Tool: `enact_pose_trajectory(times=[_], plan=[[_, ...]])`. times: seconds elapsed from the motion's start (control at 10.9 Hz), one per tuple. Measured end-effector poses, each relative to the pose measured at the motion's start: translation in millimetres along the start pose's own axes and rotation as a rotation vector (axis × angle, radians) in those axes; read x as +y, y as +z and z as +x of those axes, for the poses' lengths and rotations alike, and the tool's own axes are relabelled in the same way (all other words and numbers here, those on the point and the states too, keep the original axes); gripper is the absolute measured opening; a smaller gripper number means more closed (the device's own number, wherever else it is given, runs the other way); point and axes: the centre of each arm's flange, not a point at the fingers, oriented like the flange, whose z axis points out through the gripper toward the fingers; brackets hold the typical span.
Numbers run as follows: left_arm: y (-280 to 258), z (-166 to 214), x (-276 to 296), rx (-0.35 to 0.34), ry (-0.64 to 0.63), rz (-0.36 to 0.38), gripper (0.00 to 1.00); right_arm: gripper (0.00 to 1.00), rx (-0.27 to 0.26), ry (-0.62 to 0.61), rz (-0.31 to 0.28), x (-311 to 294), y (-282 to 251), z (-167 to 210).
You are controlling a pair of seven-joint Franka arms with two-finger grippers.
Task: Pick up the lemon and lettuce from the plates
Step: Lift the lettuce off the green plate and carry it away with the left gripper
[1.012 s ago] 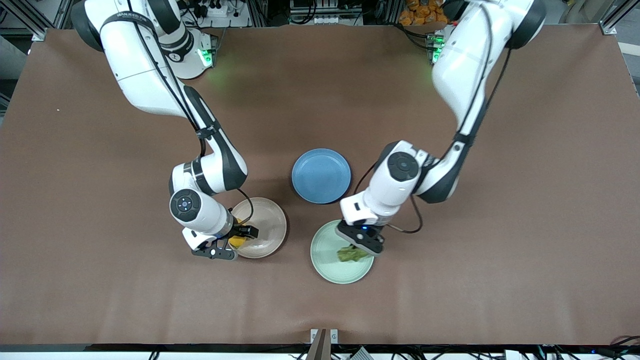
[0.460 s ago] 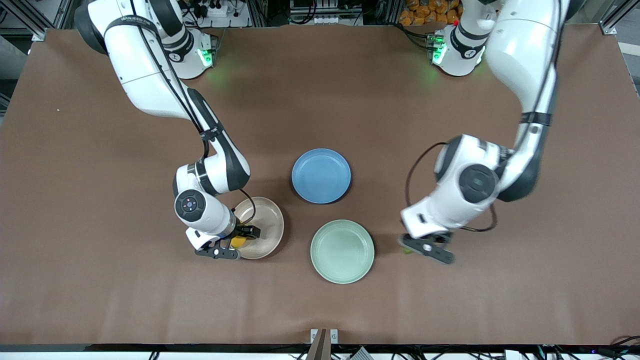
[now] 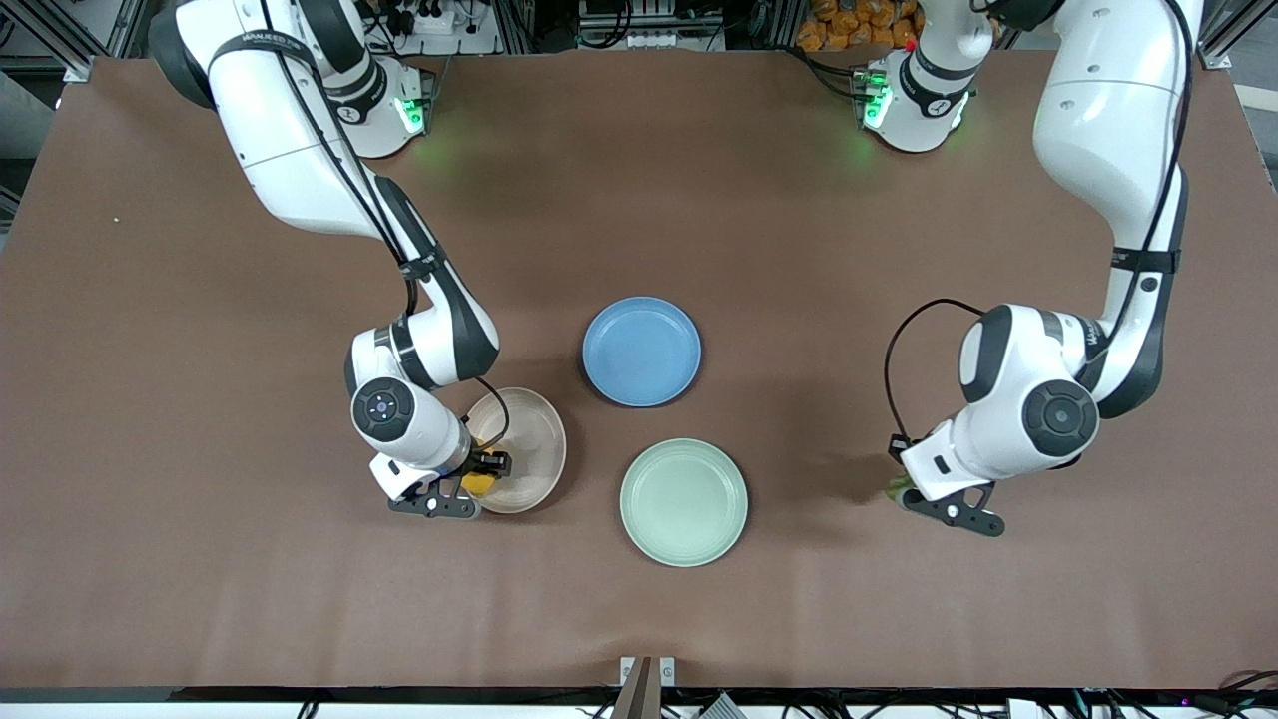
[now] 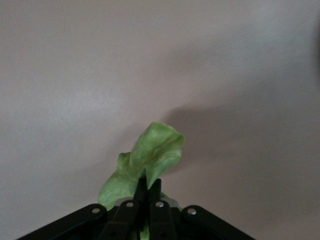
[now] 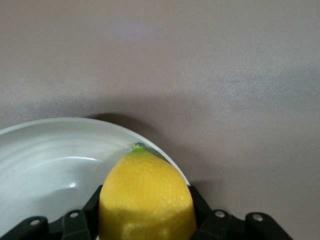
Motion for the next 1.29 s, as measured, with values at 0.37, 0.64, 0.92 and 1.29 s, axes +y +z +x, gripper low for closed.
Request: enact_pose_trajectory(times=[0.37, 0.64, 0.92, 1.29], plan=[[52, -16, -39, -0.088, -0.044, 0.016, 0.08, 0.69, 0.0, -0.003, -0.003, 0, 0, 0], [60, -18, -43, -0.099, -0.113, 0.019, 0.46, 0.69, -0.033, -0.001, -0.024, 4, -3, 1], [33, -14, -46, -0.071, -0.136, 0.027, 0.85, 0.69, -0.076, 0.013, -0.046, 12, -18, 10], [-63, -19, -46, -0.014, -0.141, 0.049, 1.0, 0.69, -0.125, 0.002, -0.065, 20, -36, 18]])
